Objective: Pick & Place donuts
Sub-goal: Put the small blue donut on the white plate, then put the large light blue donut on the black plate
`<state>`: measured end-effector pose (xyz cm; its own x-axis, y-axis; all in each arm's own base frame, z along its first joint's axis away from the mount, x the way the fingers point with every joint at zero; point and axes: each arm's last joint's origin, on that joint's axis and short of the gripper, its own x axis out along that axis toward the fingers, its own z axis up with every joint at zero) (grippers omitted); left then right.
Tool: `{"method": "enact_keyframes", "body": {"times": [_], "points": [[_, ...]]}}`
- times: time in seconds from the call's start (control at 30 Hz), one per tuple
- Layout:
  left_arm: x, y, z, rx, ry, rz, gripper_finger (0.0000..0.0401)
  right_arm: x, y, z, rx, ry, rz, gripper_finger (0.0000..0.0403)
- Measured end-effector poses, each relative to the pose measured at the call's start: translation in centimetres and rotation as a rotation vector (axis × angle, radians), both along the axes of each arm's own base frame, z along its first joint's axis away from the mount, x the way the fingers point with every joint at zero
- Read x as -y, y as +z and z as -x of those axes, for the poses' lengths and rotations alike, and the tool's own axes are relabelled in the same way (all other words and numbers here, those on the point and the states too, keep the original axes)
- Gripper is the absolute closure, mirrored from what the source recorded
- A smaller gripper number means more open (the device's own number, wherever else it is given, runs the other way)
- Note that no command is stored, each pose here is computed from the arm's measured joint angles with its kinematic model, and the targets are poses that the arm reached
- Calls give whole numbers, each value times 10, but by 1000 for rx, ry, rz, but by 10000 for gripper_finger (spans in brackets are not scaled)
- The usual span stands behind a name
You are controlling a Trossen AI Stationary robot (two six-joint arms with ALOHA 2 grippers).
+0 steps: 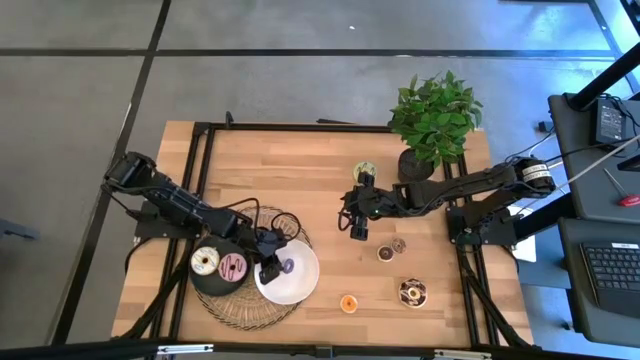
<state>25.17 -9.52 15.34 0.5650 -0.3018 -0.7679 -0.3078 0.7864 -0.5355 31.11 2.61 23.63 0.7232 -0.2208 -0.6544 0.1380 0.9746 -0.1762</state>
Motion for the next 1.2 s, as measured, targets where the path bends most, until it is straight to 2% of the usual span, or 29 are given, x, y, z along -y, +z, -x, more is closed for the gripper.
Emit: {"method": "enact_keyframes", "body": {"times": [0.3,0.67,0.83,0.93,1.07,1.2], "points": [[-3,-1,5,-76,33,19,300,0,0,0,1,-11,10,208],[-21,28,17,-24,84,32,287,1,-3,4,-48,-20,24,208],[-32,45,17,137,139,-116,287,10,-10,13,-165,-100,91,208],[-37,52,16,217,187,-223,287,19,-13,17,-213,-158,75,208],[-42,55,12,282,211,-343,287,37,-14,18,-224,-221,67,208],[-44,57,11,300,212,-399,287,67,-14,20,-207,-355,33,208]]}}
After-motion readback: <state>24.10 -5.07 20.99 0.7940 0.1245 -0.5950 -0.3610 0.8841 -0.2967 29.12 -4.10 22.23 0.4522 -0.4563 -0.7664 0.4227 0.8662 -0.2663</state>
